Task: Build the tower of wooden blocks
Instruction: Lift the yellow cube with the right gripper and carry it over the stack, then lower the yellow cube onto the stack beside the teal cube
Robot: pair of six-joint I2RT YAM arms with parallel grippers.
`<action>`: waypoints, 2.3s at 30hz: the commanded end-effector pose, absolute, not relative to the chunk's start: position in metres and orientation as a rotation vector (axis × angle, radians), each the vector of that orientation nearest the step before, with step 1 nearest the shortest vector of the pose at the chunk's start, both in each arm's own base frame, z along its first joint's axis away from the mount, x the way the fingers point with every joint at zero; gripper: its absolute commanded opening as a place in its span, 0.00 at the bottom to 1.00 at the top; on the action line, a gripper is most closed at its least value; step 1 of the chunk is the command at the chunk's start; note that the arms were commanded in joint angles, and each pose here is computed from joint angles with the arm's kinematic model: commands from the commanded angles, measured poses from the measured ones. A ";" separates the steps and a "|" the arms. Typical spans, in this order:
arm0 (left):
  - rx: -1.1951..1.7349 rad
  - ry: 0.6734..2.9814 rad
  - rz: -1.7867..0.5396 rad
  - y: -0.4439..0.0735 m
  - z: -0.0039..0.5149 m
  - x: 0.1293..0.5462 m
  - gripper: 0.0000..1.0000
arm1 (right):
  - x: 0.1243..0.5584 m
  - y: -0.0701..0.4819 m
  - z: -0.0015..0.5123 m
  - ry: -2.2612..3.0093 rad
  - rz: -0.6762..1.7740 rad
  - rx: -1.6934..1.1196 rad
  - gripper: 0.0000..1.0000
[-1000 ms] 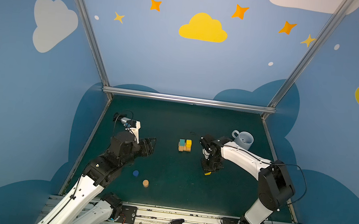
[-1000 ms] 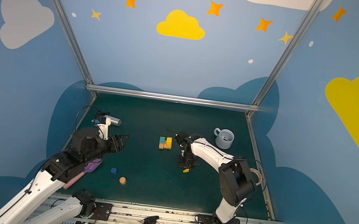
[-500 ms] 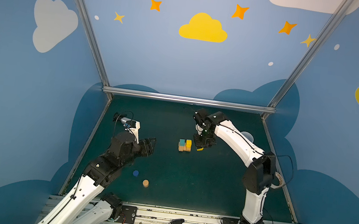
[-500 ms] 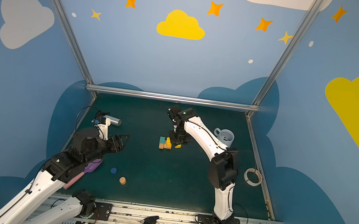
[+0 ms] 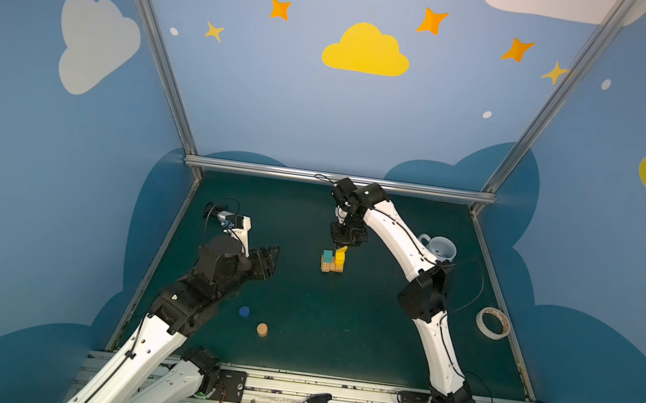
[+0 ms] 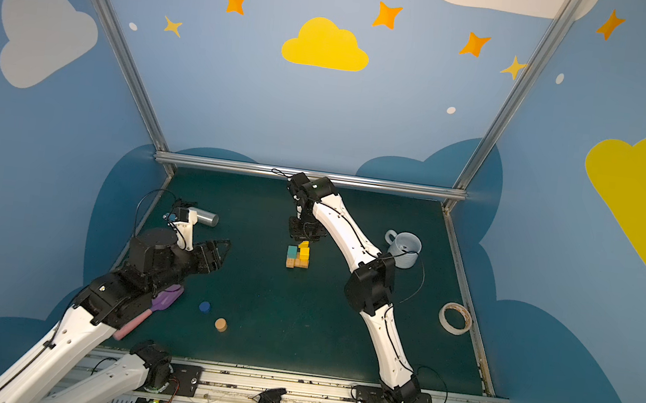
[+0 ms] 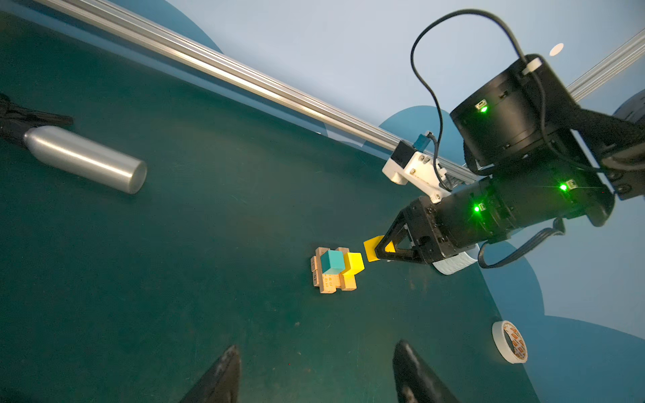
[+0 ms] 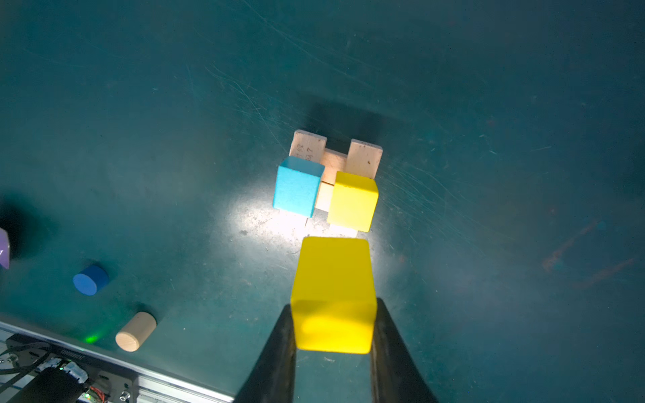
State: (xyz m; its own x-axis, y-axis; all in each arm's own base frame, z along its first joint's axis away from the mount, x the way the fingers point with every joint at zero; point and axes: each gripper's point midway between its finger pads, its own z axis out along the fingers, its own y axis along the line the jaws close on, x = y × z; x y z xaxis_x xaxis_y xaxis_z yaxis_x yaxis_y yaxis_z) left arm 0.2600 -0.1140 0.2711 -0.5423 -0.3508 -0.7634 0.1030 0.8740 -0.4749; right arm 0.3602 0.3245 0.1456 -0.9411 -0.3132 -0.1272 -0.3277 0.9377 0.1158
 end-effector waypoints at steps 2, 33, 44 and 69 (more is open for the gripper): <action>-0.178 2.051 -0.549 -0.107 0.280 0.260 0.69 | 0.350 0.324 0.136 3.055 0.190 -0.464 0.13; -0.179 2.035 -0.510 -0.098 0.281 0.253 0.70 | 0.369 0.347 0.113 3.038 0.250 -0.310 0.14; -0.179 2.026 -0.501 -0.095 0.282 0.251 0.71 | 0.372 0.340 0.108 3.043 0.197 -0.297 0.14; -0.175 2.017 -0.498 -0.093 0.283 0.249 0.71 | 0.374 0.340 0.100 3.047 0.174 -0.279 0.20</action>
State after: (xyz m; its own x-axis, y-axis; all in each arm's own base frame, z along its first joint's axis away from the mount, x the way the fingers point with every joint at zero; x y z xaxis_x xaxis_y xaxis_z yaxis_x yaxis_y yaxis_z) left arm 0.2488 -0.0966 0.2797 -0.4921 -0.3334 -0.8042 0.0906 0.8992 -0.4281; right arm 0.3725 0.3393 0.1024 -0.9790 -0.1867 -0.0820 -0.1956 0.9733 0.1201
